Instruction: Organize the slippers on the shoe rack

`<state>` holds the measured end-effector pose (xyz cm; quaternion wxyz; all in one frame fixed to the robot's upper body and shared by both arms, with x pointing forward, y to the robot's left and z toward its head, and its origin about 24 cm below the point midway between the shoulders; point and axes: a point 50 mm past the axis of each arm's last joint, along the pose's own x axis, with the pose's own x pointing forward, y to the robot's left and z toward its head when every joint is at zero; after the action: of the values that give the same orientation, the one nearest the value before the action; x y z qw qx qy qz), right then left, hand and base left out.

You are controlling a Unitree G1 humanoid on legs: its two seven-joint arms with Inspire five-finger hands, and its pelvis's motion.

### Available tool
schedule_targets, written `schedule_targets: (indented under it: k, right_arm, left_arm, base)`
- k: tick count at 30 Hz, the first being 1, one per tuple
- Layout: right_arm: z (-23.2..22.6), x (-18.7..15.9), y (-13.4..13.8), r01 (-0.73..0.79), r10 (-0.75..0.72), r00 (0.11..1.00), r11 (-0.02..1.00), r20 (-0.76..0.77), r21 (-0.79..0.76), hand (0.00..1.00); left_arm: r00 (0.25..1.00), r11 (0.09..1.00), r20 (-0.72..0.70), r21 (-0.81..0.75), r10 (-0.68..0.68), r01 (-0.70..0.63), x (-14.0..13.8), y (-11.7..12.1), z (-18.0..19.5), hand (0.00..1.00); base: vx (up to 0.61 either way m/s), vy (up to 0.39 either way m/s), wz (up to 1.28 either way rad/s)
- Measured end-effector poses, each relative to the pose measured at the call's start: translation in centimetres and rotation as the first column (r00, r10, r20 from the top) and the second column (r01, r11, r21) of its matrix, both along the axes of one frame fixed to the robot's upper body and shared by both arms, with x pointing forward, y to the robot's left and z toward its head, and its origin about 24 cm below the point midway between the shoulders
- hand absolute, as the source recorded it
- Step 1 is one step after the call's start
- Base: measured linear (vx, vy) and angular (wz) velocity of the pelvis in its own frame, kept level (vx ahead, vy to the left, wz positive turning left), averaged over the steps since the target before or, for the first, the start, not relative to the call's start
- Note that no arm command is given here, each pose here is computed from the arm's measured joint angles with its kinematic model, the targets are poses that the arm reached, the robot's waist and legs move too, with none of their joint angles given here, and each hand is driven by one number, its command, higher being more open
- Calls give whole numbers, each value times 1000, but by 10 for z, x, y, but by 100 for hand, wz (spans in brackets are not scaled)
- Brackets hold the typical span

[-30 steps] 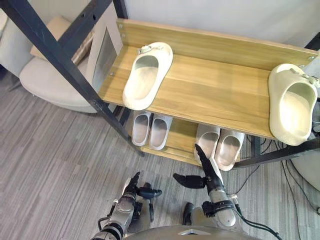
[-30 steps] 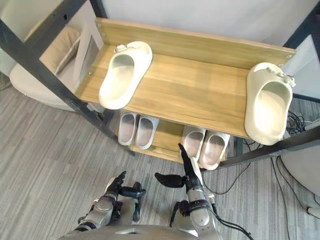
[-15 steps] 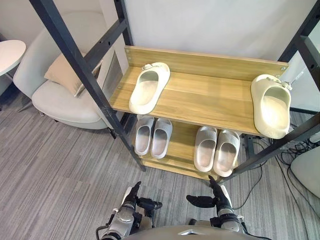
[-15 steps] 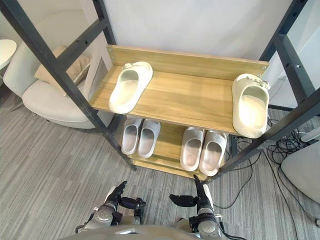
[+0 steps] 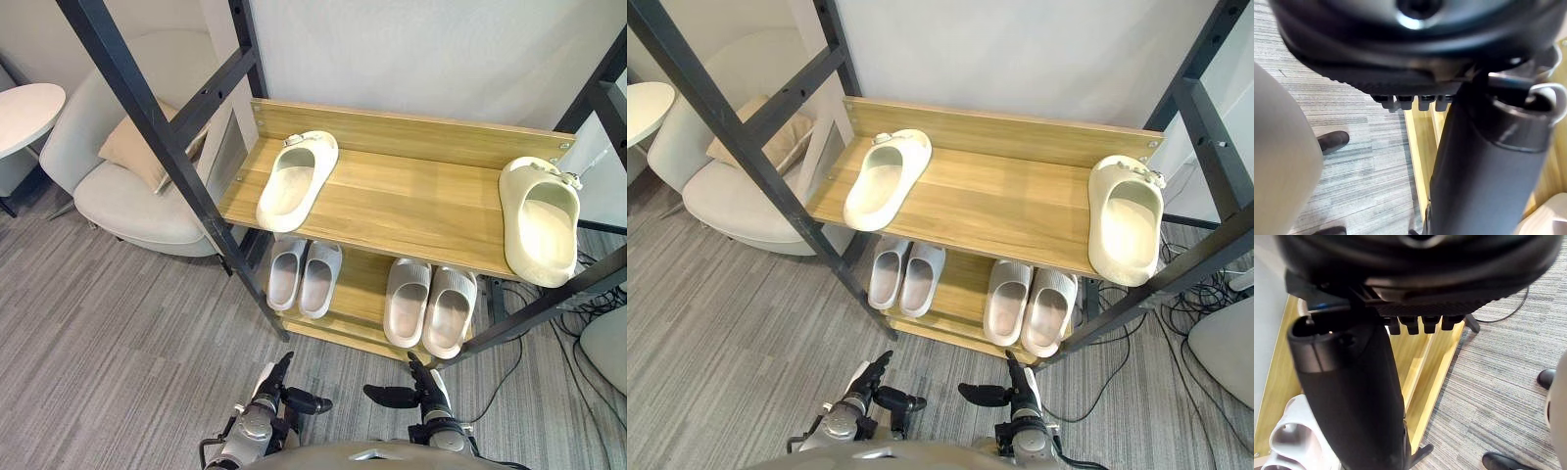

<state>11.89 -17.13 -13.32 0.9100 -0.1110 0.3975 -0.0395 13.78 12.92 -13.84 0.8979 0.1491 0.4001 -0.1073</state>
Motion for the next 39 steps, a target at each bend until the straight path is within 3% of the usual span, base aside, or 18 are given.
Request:
schedule_targets:
  k: [10,13,16,21,27,39]
  right_arm:
    - [-5,-2,-5,38,-37,999,999,-30,25,100]
    - [-5,-3,-7,28,-27,999,999,-36,32,100]
    - [-5,-2,-8,20,-18,999,999,-39,36,100]
    - [-7,-2,-10,11,-9,999,999,-54,34,100]
    - [-8,-3,-8,-5,7,998,999,-63,38,100]
    - [-17,-7,-11,-34,34,989,999,-143,8,100]
  left_arm:
    - [940,932,238,-212,-243,295,17,-50,47,100]
    - [878,844,325,-297,-352,448,15,-75,67,100]
    - [850,775,362,-374,-383,509,10,-91,80,100]
    - [843,689,423,-502,-331,522,12,-104,105,100]
    - [792,618,577,-553,-200,559,33,-105,156,100]
    - [808,697,587,-557,-53,451,49,-95,173,100]
  base:
    - [0,0,0]
    - [-1,3,2]
    - [-2,1,5]
    - [-4,0,2]
    - [0,0,0]
    - [0,0,1]
